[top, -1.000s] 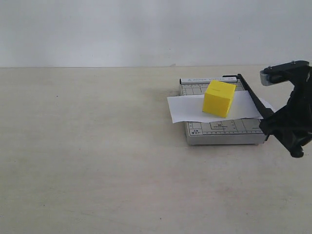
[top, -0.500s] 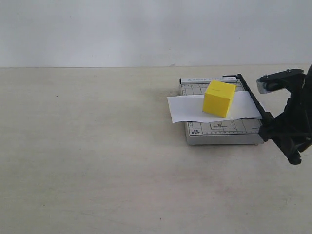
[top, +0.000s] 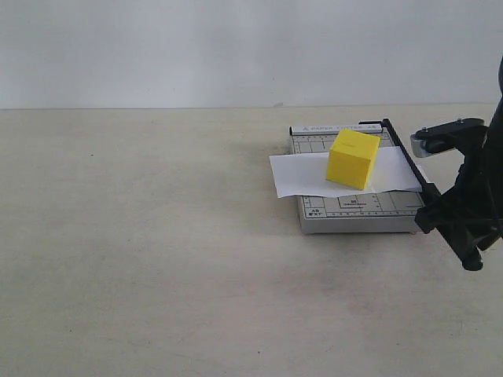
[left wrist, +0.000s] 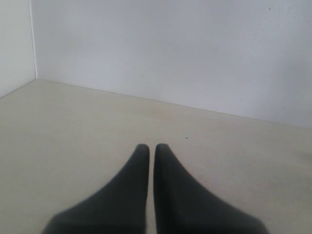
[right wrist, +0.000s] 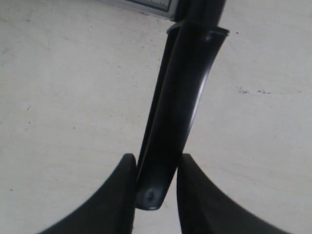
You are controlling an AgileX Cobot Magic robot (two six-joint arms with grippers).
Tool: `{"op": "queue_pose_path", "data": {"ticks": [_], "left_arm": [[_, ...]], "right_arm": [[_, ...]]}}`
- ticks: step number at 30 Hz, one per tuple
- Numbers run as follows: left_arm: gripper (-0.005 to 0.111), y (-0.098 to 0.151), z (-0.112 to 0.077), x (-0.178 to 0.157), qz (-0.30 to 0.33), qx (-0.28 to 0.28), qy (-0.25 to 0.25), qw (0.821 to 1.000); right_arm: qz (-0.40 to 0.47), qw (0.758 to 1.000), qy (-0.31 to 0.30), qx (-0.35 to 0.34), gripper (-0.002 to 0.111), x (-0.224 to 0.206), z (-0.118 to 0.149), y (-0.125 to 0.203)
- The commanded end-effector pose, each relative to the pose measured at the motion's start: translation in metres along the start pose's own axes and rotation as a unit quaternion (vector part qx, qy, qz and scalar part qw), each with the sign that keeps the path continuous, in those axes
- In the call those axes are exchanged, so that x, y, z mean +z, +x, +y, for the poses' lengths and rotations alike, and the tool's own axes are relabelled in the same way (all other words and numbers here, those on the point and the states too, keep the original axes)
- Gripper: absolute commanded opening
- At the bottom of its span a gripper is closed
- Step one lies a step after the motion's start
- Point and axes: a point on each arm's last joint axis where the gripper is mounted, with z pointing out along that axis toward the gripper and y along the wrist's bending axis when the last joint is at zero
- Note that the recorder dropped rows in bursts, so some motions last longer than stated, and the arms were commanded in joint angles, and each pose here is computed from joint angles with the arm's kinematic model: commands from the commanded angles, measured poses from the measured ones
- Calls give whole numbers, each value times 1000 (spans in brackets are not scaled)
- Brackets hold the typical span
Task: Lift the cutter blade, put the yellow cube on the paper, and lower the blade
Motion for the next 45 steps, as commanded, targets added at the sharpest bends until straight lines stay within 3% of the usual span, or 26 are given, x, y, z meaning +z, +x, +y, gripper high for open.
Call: {"op": "queue_pose_path", "data": {"ticks": [1, 2, 3, 5, 6, 14, 21, 26, 28, 30, 35, 41, 45], "left_arm": [[4, 1, 1, 0, -1, -4, -7, 1000], [4, 1, 1, 0, -1, -4, -7, 1000], [4, 1, 1, 0, -1, -4, -7, 1000], [4, 1, 1, 0, -1, -4, -7, 1000], [4, 1, 1, 0, -1, -4, -7, 1000], [4, 1, 2, 0, -1, -4, -8, 1000], [4, 1, 2, 0, -1, -4, -8, 1000], [4, 1, 2, 0, -1, -4, -8, 1000], [4, 1, 2, 0, -1, -4, -8, 1000], [4, 1, 2, 0, -1, -4, -8, 1000], [4, 1, 2, 0, -1, -4, -8, 1000], [4, 1, 2, 0, -1, -4, -8, 1000], [4, 1, 2, 0, -1, -4, -8, 1000]], "right_arm": [[-7, 996, -81, 23, 15, 12, 23, -5], [-8, 996, -80, 23, 23, 12, 23, -5], [-14, 996, -79, 25, 40, 12, 22, -6], [-20, 996, -77, 28, 57, 12, 22, -7], [-21, 996, -77, 29, 60, 12, 22, -7], [-57, 996, -62, 20, 59, -10, 20, -6], [-162, 986, -33, 21, 59, -71, 15, -13], [-257, 966, -5, 39, 59, -112, 11, -13], [-287, 956, 10, 55, 54, -123, 8, -12], [-310, 948, 32, 66, 42, -131, 5, -9], [-359, 928, 86, 51, 0, -154, -2, 0], [-485, 868, 90, 57, 0, -202, 2, 18], [-587, 803, 75, 71, 0, -235, 8, 44]]}}
